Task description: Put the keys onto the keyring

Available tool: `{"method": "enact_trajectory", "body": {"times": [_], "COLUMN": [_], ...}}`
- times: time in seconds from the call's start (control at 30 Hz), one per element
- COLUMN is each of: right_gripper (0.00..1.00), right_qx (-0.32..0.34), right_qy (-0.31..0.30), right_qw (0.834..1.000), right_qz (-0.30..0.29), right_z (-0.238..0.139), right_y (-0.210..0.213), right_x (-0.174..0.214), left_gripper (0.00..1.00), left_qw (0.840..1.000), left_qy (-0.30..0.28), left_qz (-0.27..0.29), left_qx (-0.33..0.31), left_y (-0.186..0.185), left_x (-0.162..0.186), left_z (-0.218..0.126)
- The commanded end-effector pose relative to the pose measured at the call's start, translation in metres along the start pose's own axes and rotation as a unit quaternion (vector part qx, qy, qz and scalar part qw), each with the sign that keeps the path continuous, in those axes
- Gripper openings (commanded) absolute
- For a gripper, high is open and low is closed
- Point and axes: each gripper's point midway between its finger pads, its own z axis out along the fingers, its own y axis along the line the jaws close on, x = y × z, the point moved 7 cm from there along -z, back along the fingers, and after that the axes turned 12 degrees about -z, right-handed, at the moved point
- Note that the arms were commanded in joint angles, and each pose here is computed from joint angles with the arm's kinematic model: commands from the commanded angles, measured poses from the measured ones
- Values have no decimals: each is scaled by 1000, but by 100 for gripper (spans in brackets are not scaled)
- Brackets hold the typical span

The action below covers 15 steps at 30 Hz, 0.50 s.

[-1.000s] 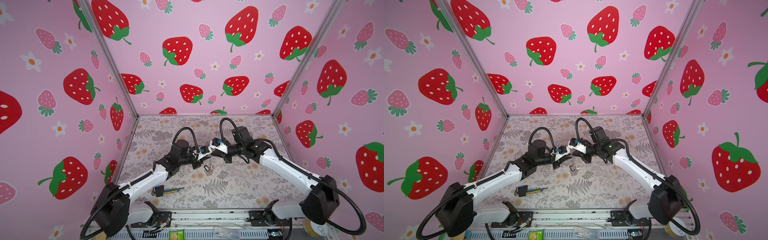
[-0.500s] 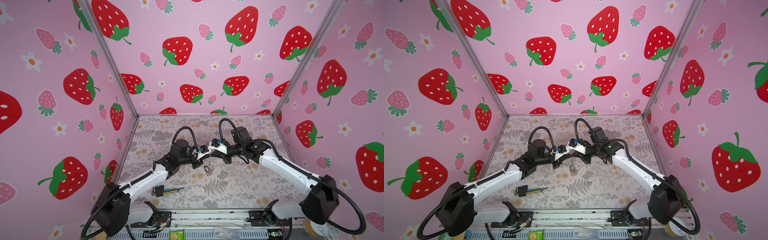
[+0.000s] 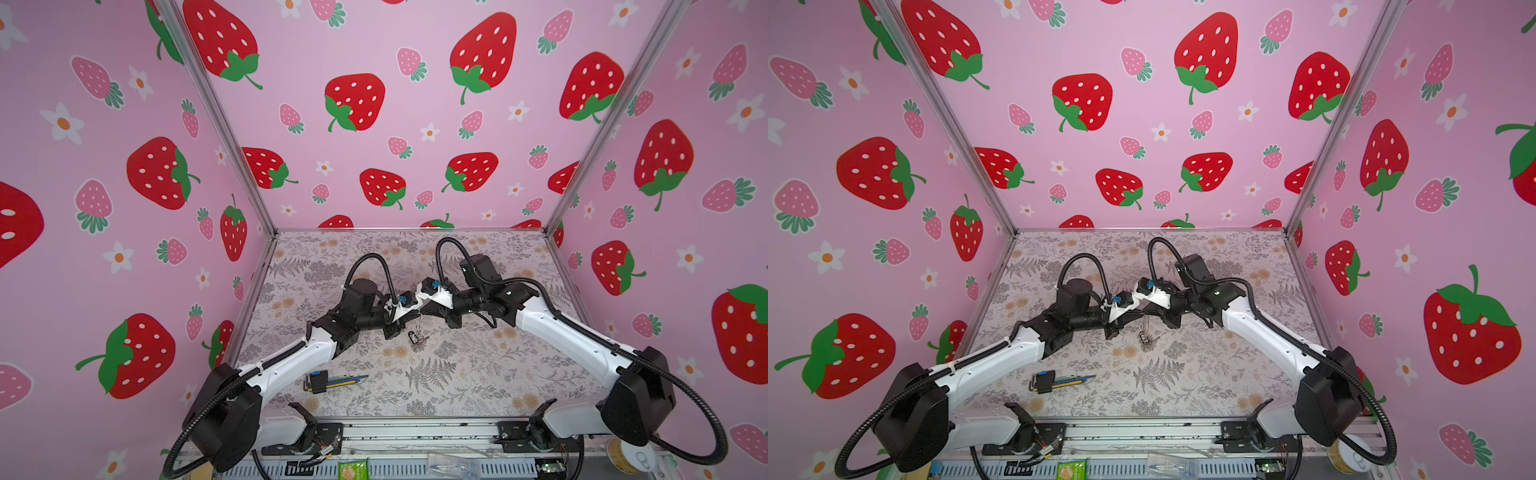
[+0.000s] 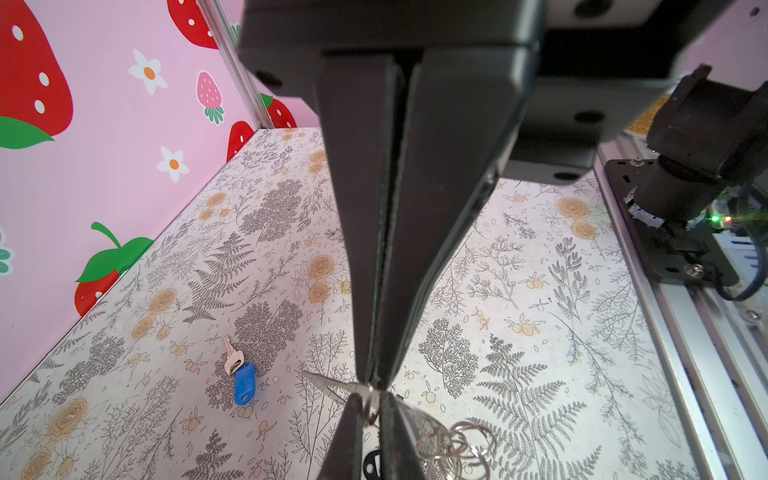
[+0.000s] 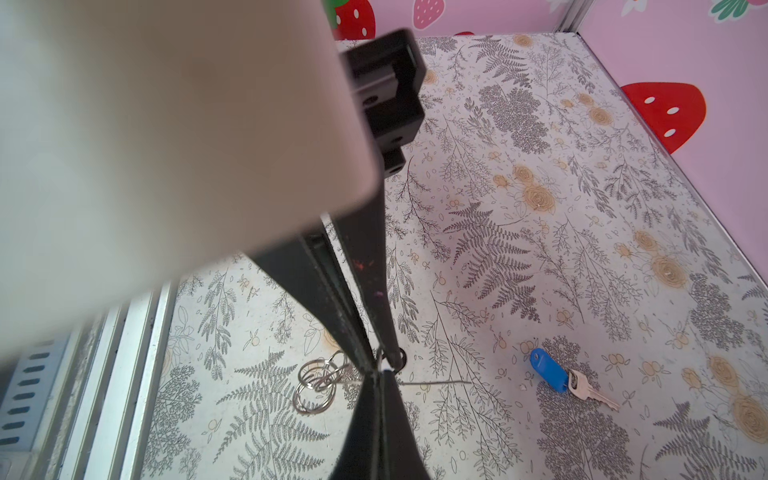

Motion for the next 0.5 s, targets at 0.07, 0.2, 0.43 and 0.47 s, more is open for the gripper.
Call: {"method": "enact_trajectory", "body": {"times": [0.07,0.2,0.43,0.47], "right_gripper": [0,0,0,0], "right_qx": [-10,-6,-4,-4], "right_qy": [-2,-4,-10,-10], "right_qw": [1000,1000,1000,1000], "right_qz": [-5,-6,-2,-1], "right_z": [5,4,5,5], "right_y": [-1,-2,-2,-2], "right_x": [-2,-3,-4,-3], "left_gripper": [11,12,9,8], "left_qw": [999,998,997,997], "left_qy": [-42,-44,-53,-53], "left_qz": [29,28,32,31], "left_qx": [19,19,36,37], "left_y": [-4,-4,-9,-9], "left_x": [-26,-26,-26,-26], "left_z": [-3,-4,-5,-5]}}
